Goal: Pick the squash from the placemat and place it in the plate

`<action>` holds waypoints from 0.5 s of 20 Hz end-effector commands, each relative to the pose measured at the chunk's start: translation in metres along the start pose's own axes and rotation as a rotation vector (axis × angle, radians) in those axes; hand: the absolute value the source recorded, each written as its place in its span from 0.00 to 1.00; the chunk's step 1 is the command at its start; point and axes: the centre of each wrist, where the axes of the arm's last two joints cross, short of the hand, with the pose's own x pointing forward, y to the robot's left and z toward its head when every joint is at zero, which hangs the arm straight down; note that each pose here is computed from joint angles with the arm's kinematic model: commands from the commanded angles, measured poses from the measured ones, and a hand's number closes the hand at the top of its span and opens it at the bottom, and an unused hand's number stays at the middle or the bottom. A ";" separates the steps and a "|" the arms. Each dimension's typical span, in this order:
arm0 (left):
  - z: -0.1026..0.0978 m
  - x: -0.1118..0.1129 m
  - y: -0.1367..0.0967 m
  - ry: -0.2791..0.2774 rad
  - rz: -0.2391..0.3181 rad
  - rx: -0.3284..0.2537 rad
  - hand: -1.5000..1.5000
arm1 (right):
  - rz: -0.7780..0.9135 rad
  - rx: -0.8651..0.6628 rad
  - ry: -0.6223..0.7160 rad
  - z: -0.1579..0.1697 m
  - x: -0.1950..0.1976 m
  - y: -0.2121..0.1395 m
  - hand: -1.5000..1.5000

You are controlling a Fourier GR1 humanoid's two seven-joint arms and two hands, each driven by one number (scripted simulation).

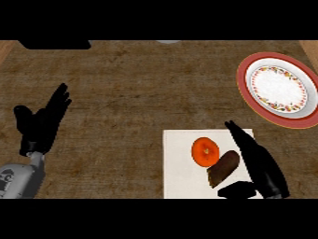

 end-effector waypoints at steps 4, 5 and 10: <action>0.003 -0.001 0.006 0.005 0.002 -0.011 0.50 | 0.043 0.085 0.047 -0.021 0.010 0.000 0.00; 0.007 0.001 0.010 0.000 -0.004 0.009 0.50 | 0.045 0.082 0.037 -0.005 0.021 0.005 0.00; 0.022 -0.002 -0.004 0.007 0.006 0.008 0.50 | 0.066 0.096 0.088 -0.021 0.036 0.017 0.00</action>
